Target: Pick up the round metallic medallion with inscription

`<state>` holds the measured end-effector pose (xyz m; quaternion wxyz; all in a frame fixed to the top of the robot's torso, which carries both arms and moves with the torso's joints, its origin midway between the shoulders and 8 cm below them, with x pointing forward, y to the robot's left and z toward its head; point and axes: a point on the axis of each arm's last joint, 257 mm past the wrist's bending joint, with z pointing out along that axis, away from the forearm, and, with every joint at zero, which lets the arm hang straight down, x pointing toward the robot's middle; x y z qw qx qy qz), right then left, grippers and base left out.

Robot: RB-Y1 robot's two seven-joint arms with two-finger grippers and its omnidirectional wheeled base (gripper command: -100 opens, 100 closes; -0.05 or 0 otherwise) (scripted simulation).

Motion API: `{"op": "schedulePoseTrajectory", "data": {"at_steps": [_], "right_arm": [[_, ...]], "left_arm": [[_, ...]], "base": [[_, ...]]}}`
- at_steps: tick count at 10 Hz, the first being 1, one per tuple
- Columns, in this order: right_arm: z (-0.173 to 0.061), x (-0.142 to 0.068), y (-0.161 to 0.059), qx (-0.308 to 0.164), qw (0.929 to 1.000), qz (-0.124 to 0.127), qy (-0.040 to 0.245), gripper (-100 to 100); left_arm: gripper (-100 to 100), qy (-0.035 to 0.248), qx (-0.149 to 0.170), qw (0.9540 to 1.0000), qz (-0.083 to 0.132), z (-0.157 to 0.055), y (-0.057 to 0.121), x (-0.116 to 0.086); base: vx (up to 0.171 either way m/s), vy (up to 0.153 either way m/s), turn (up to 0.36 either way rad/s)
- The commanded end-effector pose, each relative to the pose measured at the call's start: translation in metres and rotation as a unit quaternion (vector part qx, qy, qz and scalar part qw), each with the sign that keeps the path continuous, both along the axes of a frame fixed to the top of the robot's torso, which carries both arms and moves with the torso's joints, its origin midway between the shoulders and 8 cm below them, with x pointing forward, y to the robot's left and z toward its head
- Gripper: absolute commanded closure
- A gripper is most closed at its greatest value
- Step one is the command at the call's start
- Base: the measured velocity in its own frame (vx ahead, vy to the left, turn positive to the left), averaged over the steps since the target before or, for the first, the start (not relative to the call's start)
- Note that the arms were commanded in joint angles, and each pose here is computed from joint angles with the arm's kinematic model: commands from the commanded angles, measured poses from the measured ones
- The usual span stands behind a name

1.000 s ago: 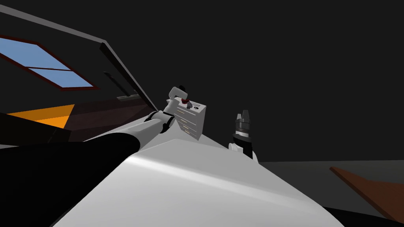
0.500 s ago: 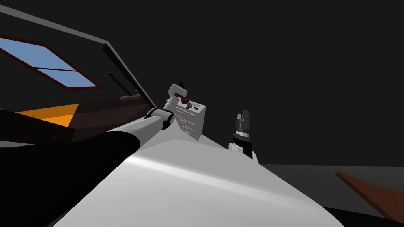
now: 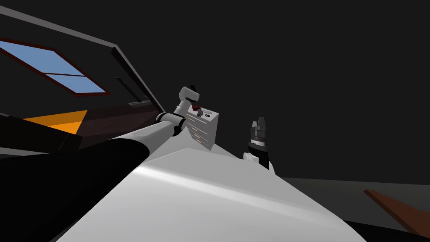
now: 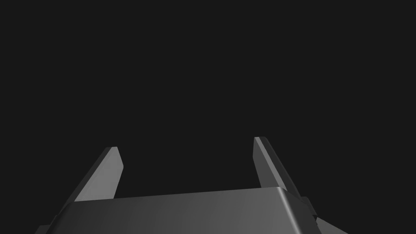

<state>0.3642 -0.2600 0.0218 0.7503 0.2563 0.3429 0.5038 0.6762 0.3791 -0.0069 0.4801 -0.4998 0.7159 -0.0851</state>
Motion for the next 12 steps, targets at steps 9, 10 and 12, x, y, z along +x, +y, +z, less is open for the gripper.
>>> {"op": "schedulePoseTrajectory", "data": {"at_steps": [9,10,12], "right_arm": [[0.000,0.000,0.000,0.000,1.0000,0.000,0.000,0],[0.000,0.000,0.000,0.000,1.0000,0.000,0.000,0],[0.000,0.000,0.000,0.000,1.0000,0.000,0.000,0]], "left_arm": [[-100,0.154,-0.050,0.9866,0.018,-0.026,-0.006,-0.038],[-100,0.171,-0.054,0.9836,0.024,-0.034,-0.004,-0.045],[-100,0.208,-0.067,0.9756,0.023,-0.039,-0.009,-0.058]], "base": [[0.027,-0.031,0.024],[0.029,-0.025,0.022],[0.031,-0.038,0.024]]}}
